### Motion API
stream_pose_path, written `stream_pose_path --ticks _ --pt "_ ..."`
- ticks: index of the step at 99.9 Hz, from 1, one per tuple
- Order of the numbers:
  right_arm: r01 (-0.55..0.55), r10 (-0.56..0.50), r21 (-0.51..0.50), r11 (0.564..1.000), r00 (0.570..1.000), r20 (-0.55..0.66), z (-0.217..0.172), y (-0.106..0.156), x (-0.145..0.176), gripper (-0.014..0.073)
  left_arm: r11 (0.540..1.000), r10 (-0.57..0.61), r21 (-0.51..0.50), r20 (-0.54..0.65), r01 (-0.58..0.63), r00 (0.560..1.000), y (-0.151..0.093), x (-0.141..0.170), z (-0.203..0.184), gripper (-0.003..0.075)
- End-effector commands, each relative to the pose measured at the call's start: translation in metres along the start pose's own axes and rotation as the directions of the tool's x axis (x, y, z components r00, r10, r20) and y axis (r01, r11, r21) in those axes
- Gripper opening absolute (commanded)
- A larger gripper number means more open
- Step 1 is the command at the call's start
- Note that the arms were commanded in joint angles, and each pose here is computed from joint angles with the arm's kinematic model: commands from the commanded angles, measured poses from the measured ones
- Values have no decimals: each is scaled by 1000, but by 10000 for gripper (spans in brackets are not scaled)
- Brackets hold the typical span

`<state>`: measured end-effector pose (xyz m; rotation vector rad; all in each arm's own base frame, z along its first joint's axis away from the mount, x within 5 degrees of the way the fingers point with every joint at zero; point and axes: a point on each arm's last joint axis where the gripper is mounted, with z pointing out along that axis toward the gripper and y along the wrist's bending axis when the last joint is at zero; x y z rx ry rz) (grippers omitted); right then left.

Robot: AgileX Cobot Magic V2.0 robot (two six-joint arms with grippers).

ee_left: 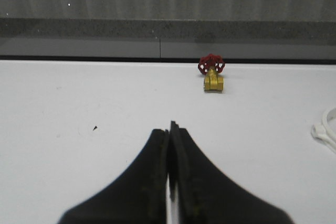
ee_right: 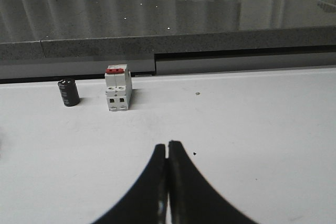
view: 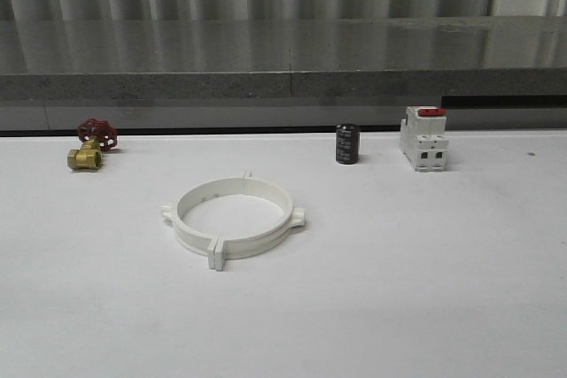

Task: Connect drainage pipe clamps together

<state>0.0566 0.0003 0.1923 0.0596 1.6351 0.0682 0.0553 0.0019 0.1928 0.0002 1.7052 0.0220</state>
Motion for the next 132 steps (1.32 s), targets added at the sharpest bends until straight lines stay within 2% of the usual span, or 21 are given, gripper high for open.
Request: stream_pose_path --ticks 1,23,132 --pt "8 -8 -6 1000 992 123 -3 1 -14 -67 1000 -6 21 114 3 993 -2 -3 -1 -21" --pt "8 -8 -6 1000 992 124 -3 1 -15 -67 1000 -2 28 153 -2 988 -2 -2 0 -21" --pt "8 -8 -6 1000 992 124 -3 1 -15 -67 1000 -2 28 153 -2 988 -2 -2 0 -21"
